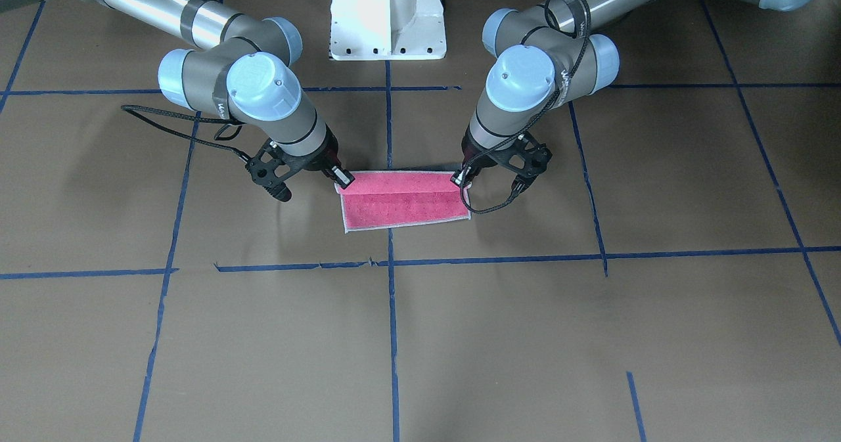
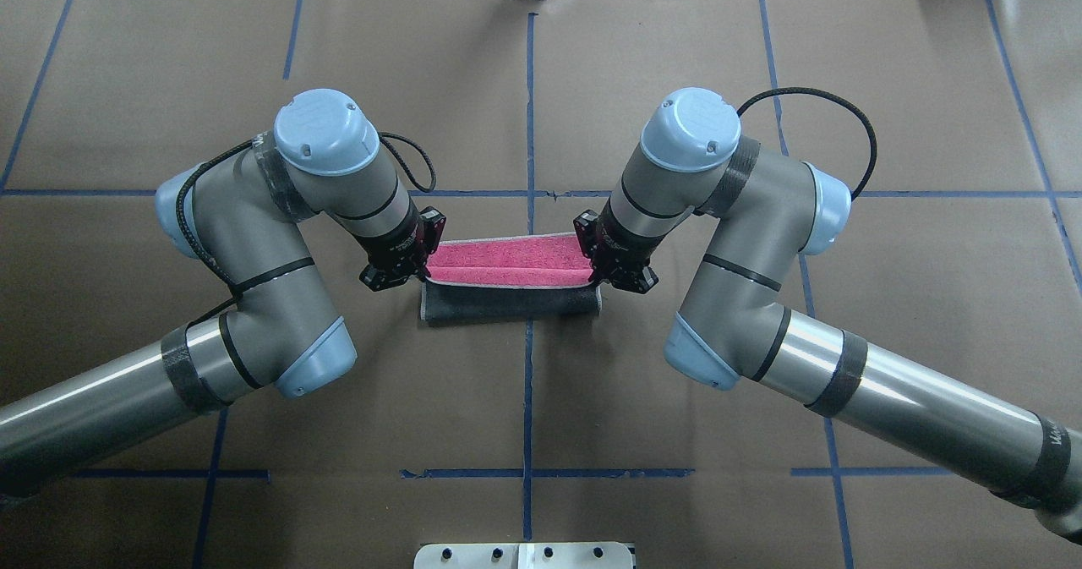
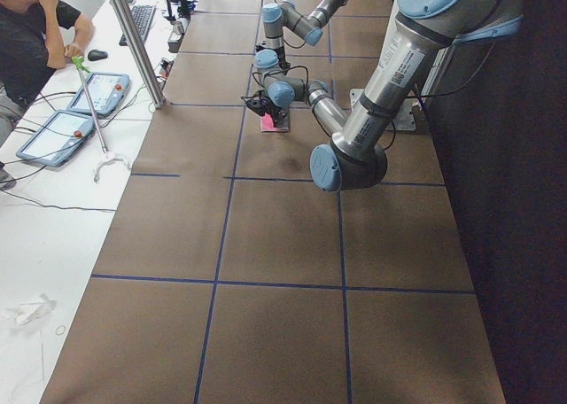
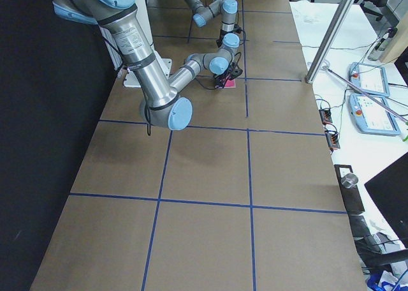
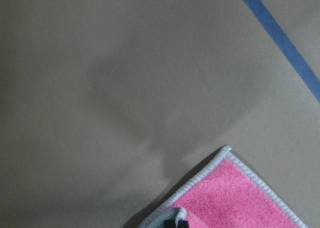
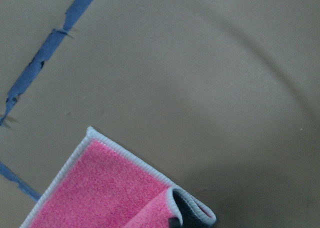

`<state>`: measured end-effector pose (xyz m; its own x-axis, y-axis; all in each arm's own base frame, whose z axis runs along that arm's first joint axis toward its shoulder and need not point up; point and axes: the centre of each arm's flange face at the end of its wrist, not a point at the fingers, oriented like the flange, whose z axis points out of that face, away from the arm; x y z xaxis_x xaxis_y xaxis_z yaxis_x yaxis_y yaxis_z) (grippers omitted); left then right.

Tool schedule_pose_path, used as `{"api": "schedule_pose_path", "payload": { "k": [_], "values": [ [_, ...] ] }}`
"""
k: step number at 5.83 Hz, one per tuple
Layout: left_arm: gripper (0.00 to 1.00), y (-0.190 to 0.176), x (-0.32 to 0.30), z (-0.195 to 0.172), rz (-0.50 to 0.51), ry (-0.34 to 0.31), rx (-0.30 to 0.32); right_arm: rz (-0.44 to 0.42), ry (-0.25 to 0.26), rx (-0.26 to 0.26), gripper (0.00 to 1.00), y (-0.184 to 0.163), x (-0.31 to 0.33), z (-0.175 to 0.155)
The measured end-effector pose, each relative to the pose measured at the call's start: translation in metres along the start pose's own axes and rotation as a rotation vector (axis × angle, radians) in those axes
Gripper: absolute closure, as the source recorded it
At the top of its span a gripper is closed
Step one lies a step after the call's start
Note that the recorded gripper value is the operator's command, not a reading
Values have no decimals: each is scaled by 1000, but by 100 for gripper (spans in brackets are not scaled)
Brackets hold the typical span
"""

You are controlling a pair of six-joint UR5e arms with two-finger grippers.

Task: Fold towel twice with both arms
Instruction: 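Lay the folded edge onto the far edge with both grippers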

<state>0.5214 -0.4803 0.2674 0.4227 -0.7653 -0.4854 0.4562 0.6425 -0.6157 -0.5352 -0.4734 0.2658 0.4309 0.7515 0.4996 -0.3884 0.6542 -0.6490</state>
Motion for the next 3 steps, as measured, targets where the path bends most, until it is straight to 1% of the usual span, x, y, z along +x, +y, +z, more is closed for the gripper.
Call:
{"api": "schedule_pose_path", "payload": {
  "k": [1, 2, 3],
  "values": [
    [100, -4, 2, 3, 2, 10, -2, -2, -4, 1, 100, 0, -2, -2],
    [97, -7, 4, 6, 3, 18, -3, 0, -7, 4, 98, -2, -3, -3],
    [57, -7, 6, 6, 5, 23, -4, -2, -13, 5, 1, -4, -5, -3]
  ]
}}
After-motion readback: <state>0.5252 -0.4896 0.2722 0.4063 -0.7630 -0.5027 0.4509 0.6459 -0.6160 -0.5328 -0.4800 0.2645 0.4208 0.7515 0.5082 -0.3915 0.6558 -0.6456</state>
